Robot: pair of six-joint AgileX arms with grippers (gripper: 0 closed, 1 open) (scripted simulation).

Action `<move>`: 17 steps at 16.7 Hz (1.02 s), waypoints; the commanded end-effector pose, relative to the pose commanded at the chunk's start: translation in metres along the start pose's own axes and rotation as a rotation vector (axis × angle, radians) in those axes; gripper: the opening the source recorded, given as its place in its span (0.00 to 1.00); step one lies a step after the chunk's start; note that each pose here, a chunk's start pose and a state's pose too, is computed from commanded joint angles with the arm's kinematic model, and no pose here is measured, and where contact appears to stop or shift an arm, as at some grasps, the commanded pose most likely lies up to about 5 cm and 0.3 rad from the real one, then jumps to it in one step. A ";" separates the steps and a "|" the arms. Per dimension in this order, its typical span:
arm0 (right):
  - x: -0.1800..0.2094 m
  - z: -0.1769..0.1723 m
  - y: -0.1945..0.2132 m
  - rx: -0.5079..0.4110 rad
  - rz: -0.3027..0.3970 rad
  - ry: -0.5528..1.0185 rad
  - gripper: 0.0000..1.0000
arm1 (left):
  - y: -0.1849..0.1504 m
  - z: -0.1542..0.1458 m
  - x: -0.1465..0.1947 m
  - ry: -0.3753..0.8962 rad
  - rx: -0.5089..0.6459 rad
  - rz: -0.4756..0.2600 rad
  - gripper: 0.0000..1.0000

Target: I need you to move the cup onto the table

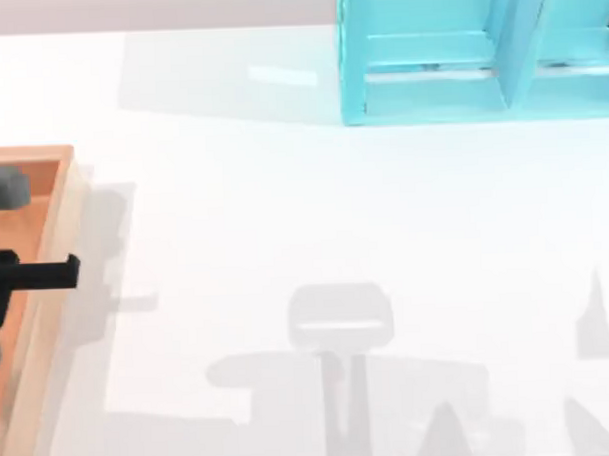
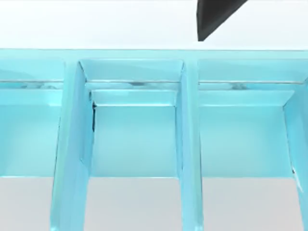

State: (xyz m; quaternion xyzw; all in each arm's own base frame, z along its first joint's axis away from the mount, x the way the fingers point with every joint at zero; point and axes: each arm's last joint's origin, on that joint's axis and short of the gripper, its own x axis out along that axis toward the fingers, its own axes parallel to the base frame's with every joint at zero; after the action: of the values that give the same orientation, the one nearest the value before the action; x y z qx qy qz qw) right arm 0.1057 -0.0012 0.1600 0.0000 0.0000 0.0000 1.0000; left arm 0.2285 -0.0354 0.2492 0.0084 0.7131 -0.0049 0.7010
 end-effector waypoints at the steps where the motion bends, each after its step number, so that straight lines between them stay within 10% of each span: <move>1: 0.000 0.000 0.000 0.000 0.000 0.000 1.00 | -0.007 0.006 -0.002 0.011 0.000 0.002 0.00; 10: 0.000 0.000 0.000 0.000 0.000 0.000 1.00 | -0.168 0.087 -0.027 0.012 0.001 0.017 0.00; 17: 0.000 0.000 0.000 0.000 0.000 0.000 1.00 | -0.309 0.065 -0.009 -0.021 0.001 -0.002 0.00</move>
State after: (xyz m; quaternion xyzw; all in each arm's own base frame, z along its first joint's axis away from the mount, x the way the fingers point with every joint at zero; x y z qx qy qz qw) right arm 0.1057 -0.0012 0.1600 0.0000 0.0000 0.0000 1.0000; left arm 0.2879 -0.3451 0.2556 0.0081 0.7056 -0.0059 0.7085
